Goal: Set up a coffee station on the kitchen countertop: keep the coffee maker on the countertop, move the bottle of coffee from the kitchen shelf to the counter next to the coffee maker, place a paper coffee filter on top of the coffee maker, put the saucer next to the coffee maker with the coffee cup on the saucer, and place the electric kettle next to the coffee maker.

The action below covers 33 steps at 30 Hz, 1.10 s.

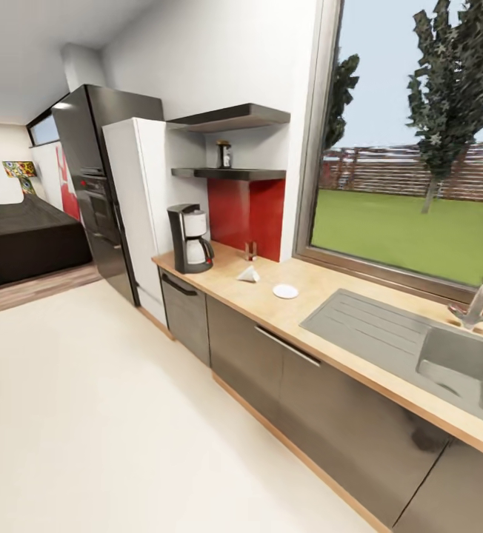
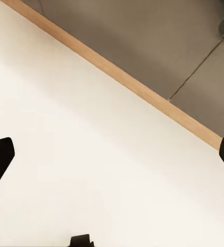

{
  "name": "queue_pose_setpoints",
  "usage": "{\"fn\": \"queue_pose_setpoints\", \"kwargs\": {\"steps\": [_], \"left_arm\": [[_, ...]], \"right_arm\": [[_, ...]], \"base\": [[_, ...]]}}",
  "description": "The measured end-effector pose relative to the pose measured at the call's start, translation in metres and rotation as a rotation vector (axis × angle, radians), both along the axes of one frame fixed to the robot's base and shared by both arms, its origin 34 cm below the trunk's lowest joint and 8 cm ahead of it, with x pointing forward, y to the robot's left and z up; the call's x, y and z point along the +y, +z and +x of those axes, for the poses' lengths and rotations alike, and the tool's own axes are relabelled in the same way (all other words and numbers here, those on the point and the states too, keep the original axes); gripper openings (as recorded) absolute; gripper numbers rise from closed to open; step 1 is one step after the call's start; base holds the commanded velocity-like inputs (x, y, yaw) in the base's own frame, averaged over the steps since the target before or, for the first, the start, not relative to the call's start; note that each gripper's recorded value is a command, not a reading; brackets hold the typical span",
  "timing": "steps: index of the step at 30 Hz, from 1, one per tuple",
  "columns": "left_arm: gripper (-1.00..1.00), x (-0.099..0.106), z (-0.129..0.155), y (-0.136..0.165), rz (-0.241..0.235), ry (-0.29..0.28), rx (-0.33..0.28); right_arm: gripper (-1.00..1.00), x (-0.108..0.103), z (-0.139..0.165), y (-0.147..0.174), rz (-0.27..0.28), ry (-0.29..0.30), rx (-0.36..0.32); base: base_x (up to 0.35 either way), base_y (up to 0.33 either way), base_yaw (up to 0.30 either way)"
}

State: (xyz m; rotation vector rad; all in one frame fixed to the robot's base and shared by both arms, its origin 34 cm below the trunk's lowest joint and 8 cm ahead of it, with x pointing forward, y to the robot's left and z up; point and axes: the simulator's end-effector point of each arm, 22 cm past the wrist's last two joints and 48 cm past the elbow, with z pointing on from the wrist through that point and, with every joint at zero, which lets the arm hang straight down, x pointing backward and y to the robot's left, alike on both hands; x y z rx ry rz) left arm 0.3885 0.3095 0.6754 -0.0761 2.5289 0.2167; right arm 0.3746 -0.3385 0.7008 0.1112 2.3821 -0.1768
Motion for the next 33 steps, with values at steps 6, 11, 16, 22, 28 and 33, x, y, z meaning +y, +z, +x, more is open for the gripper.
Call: {"fn": "queue_pose_setpoints", "kwargs": {"steps": [6, 11, 16, 22, 28, 33], "left_arm": [[1.0, 0.0003, 0.0, 0.0, 0.0, 0.0, 0.0], [1.0, 0.0004, 0.0, 0.0, 0.0, 0.0, 0.0], [1.0, 0.0005, 0.0, 0.0, 0.001, 0.0, 0.0], [1.0, 0.0005, 0.0, 0.0, 0.0, 0.0, 0.0], [1.0, 0.0004, 0.0, 0.0, 0.001, 0.0, 0.0], [1.0, 0.0004, 0.0, 0.0, 0.001, 0.0, 0.0]], "right_arm": [[1.0, -0.0005, 0.0002, 0.0002, -0.002, 0.001, 0.0], [1.0, -0.0007, 0.0002, 0.0002, -0.002, 0.0, 0.0], [1.0, -0.0008, 0.0004, 0.0003, -0.002, 0.0, 0.0], [1.0, -0.0008, 0.0002, 0.0002, -0.002, 0.0, 0.0], [1.0, -0.001, 0.0002, 0.0002, -0.001, -0.001, 0.0], [1.0, -0.0011, 0.0006, 0.0005, -0.002, -0.002, -0.001]], "base": [[0.243, 0.25, 0.001], [0.243, 0.25, 0.0], [0.245, 0.249, 0.0], [0.251, 0.247, 0.0], [0.252, 0.247, 0.0], [0.252, 0.247, 0.0]]}}
